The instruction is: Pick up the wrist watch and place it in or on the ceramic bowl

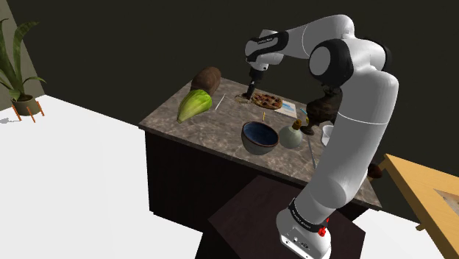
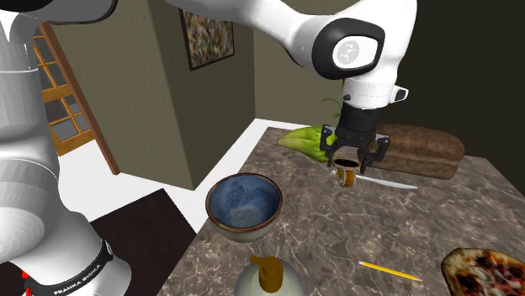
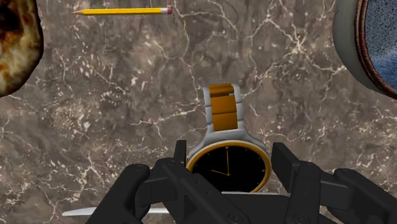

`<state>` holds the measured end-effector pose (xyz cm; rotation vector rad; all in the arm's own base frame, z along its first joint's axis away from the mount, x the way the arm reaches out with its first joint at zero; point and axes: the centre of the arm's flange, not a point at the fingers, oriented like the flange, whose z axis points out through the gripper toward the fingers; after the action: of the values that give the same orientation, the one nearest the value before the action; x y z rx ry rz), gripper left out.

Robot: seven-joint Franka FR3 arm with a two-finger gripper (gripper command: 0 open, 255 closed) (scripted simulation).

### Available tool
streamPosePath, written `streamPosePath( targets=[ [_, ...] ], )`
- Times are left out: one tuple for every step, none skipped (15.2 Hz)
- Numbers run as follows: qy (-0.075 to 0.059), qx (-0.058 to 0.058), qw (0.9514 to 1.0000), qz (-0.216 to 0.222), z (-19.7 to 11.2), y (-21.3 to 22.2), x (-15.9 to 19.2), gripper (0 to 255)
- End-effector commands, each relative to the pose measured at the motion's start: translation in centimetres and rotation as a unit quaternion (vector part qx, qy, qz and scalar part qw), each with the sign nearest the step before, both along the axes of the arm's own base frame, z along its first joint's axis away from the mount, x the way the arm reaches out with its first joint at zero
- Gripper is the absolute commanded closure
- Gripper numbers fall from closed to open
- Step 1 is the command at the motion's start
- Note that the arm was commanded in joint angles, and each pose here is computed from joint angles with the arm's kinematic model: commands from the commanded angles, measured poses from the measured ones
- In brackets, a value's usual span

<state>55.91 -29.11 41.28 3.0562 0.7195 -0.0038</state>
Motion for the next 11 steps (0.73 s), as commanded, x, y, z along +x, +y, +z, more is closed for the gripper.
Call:
streamPosePath(
  targets=[
    [0.000, 0.000, 1.0000, 0.000, 1.0, 0.0, 0.0, 255],
    [0.000, 0.000, 1.0000, 0.000, 1.6, 0.0, 0.0, 255],
    [0.000, 0.000, 1.0000, 0.000, 2.1, 0.0, 0.0, 255],
    [0.000, 0.000, 1.0000, 0.000, 2.6, 0.0, 0.0, 255],
    [0.000, 0.000, 1.0000, 0.000, 3.1, 0.0, 0.0, 255],
    [0.000, 0.000, 1.0000, 0.000, 3.7, 0.0, 0.0, 255],
    [0.000, 0.000, 1.0000, 0.000, 4.2, 0.0, 0.0, 255],
    [0.000, 0.000, 1.0000, 0.000, 4.7, 0.0, 0.0, 255],
    [0.000, 0.000, 1.0000, 0.000, 4.8, 0.0, 0.0, 255],
    [0.000, 0.000, 1.0000, 0.000, 4.9, 0.6, -1.1, 255],
    [0.000, 0.000, 1.0000, 0.000, 5.1, 1.3, -2.3, 255]
  ],
)
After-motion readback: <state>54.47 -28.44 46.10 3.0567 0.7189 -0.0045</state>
